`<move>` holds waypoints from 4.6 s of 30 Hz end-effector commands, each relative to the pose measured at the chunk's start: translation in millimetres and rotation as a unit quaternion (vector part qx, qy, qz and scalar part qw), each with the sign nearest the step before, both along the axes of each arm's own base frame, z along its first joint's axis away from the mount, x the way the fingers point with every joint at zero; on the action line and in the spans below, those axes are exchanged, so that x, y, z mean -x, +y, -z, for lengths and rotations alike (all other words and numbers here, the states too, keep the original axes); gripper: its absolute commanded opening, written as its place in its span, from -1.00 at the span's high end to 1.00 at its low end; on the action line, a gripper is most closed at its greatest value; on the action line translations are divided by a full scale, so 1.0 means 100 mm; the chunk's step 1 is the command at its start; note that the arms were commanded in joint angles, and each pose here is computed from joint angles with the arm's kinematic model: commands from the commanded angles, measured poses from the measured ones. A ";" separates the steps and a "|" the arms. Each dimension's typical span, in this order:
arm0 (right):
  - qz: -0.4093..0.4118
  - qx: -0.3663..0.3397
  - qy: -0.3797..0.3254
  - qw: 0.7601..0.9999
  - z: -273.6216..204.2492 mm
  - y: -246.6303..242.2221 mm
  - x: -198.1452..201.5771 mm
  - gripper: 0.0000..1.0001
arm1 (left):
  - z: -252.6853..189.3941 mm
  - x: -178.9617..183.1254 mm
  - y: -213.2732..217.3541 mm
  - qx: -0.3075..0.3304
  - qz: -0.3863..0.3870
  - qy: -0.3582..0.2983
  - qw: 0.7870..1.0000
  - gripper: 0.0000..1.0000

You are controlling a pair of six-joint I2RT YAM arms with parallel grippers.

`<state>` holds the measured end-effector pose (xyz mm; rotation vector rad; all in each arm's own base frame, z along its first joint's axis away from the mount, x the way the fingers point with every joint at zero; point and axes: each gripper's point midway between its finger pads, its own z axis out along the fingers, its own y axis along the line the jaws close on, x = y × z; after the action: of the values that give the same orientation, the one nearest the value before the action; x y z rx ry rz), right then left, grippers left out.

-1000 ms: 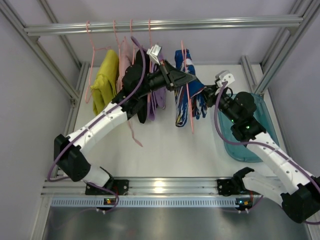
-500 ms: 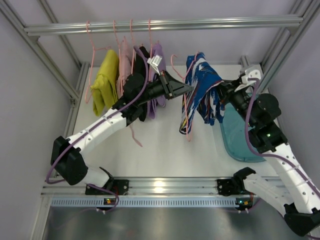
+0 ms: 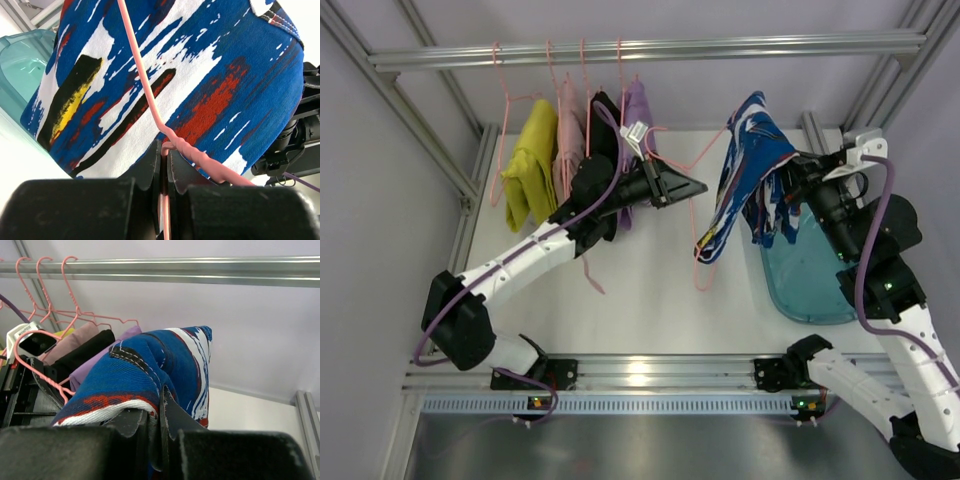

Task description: Remove the trousers from the hanger

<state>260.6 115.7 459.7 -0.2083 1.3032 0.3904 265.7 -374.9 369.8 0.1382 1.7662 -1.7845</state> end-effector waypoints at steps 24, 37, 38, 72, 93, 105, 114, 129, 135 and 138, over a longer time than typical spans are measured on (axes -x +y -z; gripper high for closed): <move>0.051 -0.141 -0.190 0.970 -1.55 -0.70 0.93 1.00 | 0.20 -0.17 -0.15 -0.073 -0.048 0.051 0.995 1.00; 0.289 -0.119 -0.125 0.942 -0.95 -1.58 1.31 1.00 | 0.05 -0.10 -0.09 -0.079 -0.055 -0.013 0.995 1.00; 0.315 -0.109 -0.116 0.935 -0.87 -1.66 1.37 1.00 | 0.04 -0.09 -0.09 -0.079 -0.053 -0.017 0.995 1.00; 0.421 -0.017 0.280 0.862 2.43 -2.11 -0.68 0.88 | -0.15 0.16 -0.04 -0.074 -0.015 -0.077 0.994 1.00; 0.010 -0.023 0.230 0.973 1.39 -0.51 -0.12 -0.99 | 0.30 -0.03 -0.07 -0.149 -0.072 -0.001 0.986 1.00; -0.145 -0.055 0.286 0.946 1.52 0.06 0.40 -0.74 | 0.60 -0.06 -0.29 -0.237 -0.146 0.021 0.960 1.00; -0.216 -0.034 0.314 0.924 1.75 0.55 0.48 -0.68 | 0.70 -0.11 -0.54 -0.261 -0.157 0.000 0.953 1.00; -0.258 -0.055 0.362 0.894 2.10 0.86 0.48 0.20 | 0.66 -0.15 -0.72 -0.240 -0.147 0.024 0.959 1.00; -0.289 -0.055 0.330 0.897 1.80 0.89 0.59 1.00 | 0.54 -0.16 -0.65 -0.244 -0.153 -0.010 0.958 0.78; -0.285 -0.068 0.326 0.899 1.68 0.86 0.60 1.00 | 0.46 -0.12 -0.58 -0.244 -0.149 -0.031 0.958 0.36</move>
<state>206.2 196.2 239.3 -0.2901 2.0239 1.0700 279.8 -439.3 275.7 0.0794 2.1562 -1.0458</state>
